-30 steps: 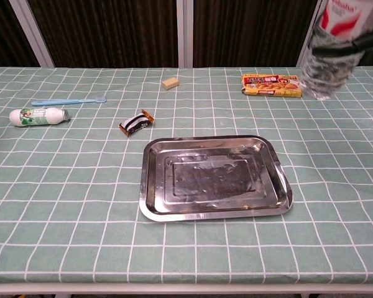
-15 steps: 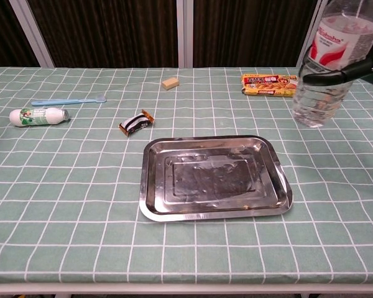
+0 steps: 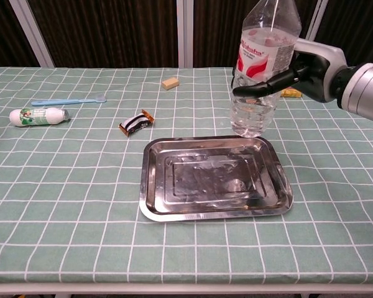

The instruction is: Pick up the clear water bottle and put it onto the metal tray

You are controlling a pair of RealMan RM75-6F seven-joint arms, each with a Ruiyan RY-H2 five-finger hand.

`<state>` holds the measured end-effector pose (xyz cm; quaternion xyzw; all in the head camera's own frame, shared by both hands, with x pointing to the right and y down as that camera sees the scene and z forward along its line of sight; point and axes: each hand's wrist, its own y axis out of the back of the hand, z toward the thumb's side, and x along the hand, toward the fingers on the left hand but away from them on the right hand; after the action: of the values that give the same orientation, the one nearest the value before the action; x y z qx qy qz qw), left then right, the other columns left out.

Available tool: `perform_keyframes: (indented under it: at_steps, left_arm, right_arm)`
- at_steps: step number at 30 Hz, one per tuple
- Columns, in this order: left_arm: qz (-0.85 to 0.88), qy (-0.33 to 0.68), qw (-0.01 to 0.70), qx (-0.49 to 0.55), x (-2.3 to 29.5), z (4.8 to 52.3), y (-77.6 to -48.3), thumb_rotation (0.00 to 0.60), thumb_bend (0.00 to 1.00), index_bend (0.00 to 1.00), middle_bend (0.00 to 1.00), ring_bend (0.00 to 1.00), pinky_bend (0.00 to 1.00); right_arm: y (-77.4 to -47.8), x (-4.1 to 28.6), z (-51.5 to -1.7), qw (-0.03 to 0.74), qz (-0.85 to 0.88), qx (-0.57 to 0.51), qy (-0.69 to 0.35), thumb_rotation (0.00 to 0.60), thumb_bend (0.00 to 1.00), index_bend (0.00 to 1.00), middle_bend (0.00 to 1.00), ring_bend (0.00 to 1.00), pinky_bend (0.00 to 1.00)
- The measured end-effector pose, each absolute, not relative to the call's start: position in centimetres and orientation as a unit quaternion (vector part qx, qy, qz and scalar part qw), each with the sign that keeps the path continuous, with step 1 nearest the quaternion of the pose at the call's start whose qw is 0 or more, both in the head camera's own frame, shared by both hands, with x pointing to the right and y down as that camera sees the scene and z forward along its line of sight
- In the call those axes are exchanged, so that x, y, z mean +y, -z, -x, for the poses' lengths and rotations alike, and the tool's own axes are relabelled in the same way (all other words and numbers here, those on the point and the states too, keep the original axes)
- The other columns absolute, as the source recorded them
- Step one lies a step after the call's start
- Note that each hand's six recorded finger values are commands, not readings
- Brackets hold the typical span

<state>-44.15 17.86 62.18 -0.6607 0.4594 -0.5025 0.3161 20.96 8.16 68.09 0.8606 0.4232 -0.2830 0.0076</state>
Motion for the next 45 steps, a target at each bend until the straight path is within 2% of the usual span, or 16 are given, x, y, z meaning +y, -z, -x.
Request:
perform_keyframes:
  at_steps: [6,8,12,15,17,20,24,26,30,36,39,42,45]
  left_arm:
    - [0.664,0.500,0.314,0.460,17.9,44.1,-62.1,0.600,0.27,0.16,0.18,0.09,0.19]
    - [0.663,0.501,0.315,0.458,18.0,44.1,-62.1,0.600,0.27,0.16,0.18,0.09,0.19]
    - [0.662,0.504,0.315,0.456,18.1,44.0,-62.2,0.600,0.27,0.16,0.18,0.09,0.19]
    - [0.664,0.502,0.313,0.457,18.0,43.9,-62.4,0.600,0.27,0.16,0.18,0.09,0.19]
    - [0.666,0.501,0.311,0.457,18.0,43.9,-62.5,0.600,0.27,0.16,0.18,0.09,0.19]
    - [0.669,0.500,0.309,0.455,18.1,44.0,-62.6,0.600,0.27,0.16,0.18,0.09,0.19]
    - [0.669,0.501,0.310,0.453,18.2,44.0,-62.6,0.600,0.27,0.16,0.18,0.09,0.19]
    - [0.667,0.503,0.310,0.453,18.3,44.0,-62.6,0.600,0.27,0.16,0.18,0.09,0.19]
    - [0.662,0.506,0.313,0.455,18.3,44.1,-62.4,0.600,0.27,0.16,0.18,0.09,0.19]
    - [0.660,0.509,0.309,0.458,18.3,44.8,-62.3,0.600,0.27,0.16,0.18,0.09,0.19]
    - [0.660,0.509,0.309,0.459,18.4,45.0,-62.3,0.600,0.27,0.16,0.18,0.09,0.19]
    - [0.659,0.508,0.311,0.460,18.4,44.9,-62.2,0.600,0.27,0.16,0.18,0.09,0.19]
    - [0.655,0.508,0.315,0.462,18.4,44.9,-61.9,0.600,0.27,0.16,0.18,0.09,0.19]
  right_arm:
    - [-64.8,7.4,-31.4,-0.045,-0.808,0.482,0.335,0.600,0.14,0.70,0.57,0.37,0.41]
    - [-64.3,7.2,-32.4,-0.054,-0.805,0.480,0.345,0.600,0.14,0.70,0.57,0.38,0.41]
    - [-65.7,7.2,-28.7,-0.035,-0.826,0.454,0.331,0.600,0.14,0.70,0.57,0.38,0.41]
    - [-67.3,8.8,-24.9,-0.003,-0.843,0.442,0.308,0.600,0.14,0.70,0.57,0.38,0.41]
    - [-67.8,9.6,-24.1,0.009,-0.843,0.446,0.300,0.600,0.14,0.70,0.57,0.38,0.41]
    - [-67.5,9.5,-26.4,0.005,-0.826,0.472,0.306,0.600,0.14,0.70,0.57,0.37,0.41]
    - [-64.9,7.3,-32.0,-0.045,-0.800,0.493,0.339,0.600,0.14,0.70,0.57,0.37,0.41]
    - [-63.9,6.5,-32.9,-0.066,-0.798,0.486,0.349,0.600,0.14,0.70,0.57,0.38,0.41]
    - [-64.5,6.4,-30.6,-0.064,-0.816,0.461,0.344,0.600,0.14,0.70,0.57,0.38,0.41]
    - [-68.1,9.7,-25.3,0.010,-0.833,0.462,0.306,0.600,0.14,0.70,0.57,0.37,0.41]
    - [-68.3,9.6,-26.8,0.014,-0.822,0.476,0.312,0.600,0.14,0.70,0.57,0.37,0.41]
    - [-67.3,8.5,-29.3,-0.009,-0.814,0.480,0.328,0.600,0.14,0.70,0.57,0.37,0.41]
    - [-66.7,7.8,-29.8,-0.022,-0.816,0.471,0.333,0.600,0.14,0.70,0.57,0.37,0.41]
